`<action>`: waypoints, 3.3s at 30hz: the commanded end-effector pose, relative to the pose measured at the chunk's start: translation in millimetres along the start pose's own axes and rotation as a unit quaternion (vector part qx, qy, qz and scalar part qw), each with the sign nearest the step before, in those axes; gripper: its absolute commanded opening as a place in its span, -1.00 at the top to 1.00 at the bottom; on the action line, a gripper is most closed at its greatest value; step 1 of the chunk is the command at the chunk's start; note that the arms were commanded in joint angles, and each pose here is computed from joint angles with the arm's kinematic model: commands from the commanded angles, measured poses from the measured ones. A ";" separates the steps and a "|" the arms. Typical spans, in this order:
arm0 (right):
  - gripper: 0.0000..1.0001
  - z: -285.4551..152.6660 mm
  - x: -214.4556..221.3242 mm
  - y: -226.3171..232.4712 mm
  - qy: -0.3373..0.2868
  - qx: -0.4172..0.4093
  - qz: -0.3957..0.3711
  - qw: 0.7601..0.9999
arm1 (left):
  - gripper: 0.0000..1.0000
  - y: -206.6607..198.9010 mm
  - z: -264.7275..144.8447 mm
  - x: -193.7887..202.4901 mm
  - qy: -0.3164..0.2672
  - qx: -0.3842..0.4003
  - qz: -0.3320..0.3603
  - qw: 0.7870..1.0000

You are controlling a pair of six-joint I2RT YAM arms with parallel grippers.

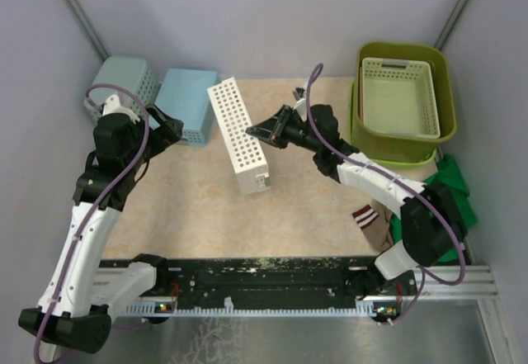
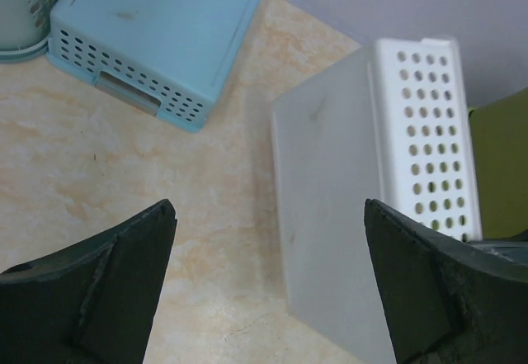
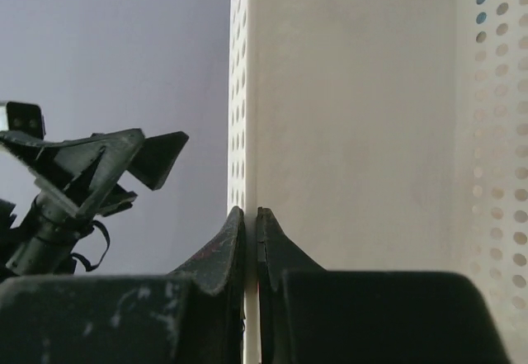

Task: Turn the large container upside down

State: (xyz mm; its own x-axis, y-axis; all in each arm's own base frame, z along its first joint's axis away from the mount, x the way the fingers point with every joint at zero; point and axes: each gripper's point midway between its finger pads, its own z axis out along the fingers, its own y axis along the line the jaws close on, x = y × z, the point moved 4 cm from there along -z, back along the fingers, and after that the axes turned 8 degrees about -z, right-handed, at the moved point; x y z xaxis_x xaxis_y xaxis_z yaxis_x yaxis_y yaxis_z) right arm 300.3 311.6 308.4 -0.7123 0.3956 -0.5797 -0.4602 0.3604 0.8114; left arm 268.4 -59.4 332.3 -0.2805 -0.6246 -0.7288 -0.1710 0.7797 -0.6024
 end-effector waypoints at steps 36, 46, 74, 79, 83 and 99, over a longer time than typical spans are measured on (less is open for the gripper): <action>-0.45 -99.3 44.8 -115.7 -0.119 0.215 0.072 0.967 | -1.00 -22.4 33.1 68.7 0.178 0.156 0.060 0.970; -0.76 -136.0 50.7 -122.8 -0.056 0.332 -0.044 0.941 | -1.00 -22.1 35.0 84.7 0.205 0.160 0.087 0.962; -0.83 -196.8 146.9 -166.4 0.152 0.384 -0.133 0.901 | -1.00 -58.6 34.9 173.9 0.312 0.159 0.149 0.925; -0.78 -165.6 126.4 -172.3 0.119 0.375 -0.164 0.905 | -1.00 -64.1 38.4 158.7 0.276 0.152 0.151 0.937; -0.75 -119.2 97.0 -165.4 0.084 0.342 -0.186 0.917 | -1.00 -63.5 38.1 143.9 0.248 0.133 0.161 0.946; -0.74 50.6 31.3 -201.5 0.091 0.324 -0.247 0.909 | -1.00 -47.3 24.2 107.8 0.196 0.096 0.158 0.963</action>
State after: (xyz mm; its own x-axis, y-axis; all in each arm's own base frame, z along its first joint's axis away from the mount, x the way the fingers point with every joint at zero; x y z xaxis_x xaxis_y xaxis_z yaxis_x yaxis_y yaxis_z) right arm 367.1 270.1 109.0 -0.6664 -0.0583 -0.7433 -0.3337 0.9148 0.2274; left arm 269.9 -174.4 258.0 -0.6672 -0.2499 -0.7017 0.1547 0.8750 -0.4587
